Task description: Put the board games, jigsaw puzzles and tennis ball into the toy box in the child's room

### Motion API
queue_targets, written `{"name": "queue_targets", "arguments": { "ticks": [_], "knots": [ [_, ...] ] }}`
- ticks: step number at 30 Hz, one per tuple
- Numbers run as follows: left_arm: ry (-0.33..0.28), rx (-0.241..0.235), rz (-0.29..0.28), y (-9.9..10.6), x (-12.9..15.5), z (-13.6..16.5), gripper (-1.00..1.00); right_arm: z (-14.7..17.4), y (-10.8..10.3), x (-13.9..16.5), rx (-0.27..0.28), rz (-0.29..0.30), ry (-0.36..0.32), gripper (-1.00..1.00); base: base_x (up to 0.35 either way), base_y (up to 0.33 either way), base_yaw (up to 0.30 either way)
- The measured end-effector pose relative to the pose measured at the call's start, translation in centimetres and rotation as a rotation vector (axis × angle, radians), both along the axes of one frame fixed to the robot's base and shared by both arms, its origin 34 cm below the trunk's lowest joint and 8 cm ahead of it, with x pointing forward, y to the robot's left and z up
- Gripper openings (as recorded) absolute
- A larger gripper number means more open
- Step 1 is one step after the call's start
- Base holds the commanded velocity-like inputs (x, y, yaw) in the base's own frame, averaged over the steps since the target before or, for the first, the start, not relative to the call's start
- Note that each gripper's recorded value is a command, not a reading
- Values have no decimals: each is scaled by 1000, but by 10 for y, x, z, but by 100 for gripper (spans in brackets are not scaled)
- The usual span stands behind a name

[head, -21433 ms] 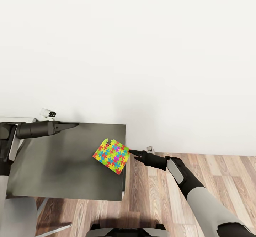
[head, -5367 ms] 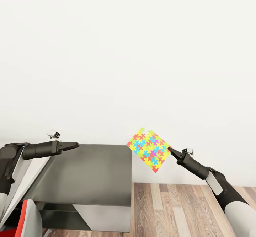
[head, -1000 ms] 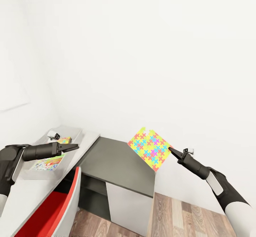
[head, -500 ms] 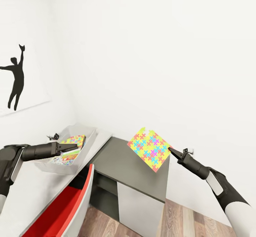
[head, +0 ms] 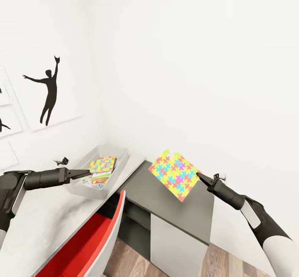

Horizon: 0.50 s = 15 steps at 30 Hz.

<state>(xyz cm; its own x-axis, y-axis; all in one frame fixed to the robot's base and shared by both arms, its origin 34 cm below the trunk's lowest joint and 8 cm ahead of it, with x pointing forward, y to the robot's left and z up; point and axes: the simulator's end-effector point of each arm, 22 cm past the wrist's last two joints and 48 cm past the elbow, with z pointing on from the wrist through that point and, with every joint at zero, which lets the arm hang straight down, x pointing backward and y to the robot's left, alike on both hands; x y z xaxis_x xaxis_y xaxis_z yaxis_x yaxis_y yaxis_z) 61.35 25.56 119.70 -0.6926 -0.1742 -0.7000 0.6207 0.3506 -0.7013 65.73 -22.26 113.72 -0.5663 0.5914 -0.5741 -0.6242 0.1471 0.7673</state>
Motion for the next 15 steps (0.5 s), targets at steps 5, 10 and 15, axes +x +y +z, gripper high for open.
{"name": "queue_targets", "arguments": {
  "ticks": [5, 10, 15],
  "knots": [
    [-9, 1, -2, 0, -1, 3, 100, 3, 0, -1, -1, 0, -5, -100, 72, 72, 235],
    [-15, 1, 0, 0, -2, 5, 100, 5, 0, -1, -1, -1, -9, -100, 95, 74, 235],
    [-20, 2, 0, 0, -3, 8, 100, 7, 0, -1, -3, -3, -12, -100, 13, 30, 235]
  ]
}}
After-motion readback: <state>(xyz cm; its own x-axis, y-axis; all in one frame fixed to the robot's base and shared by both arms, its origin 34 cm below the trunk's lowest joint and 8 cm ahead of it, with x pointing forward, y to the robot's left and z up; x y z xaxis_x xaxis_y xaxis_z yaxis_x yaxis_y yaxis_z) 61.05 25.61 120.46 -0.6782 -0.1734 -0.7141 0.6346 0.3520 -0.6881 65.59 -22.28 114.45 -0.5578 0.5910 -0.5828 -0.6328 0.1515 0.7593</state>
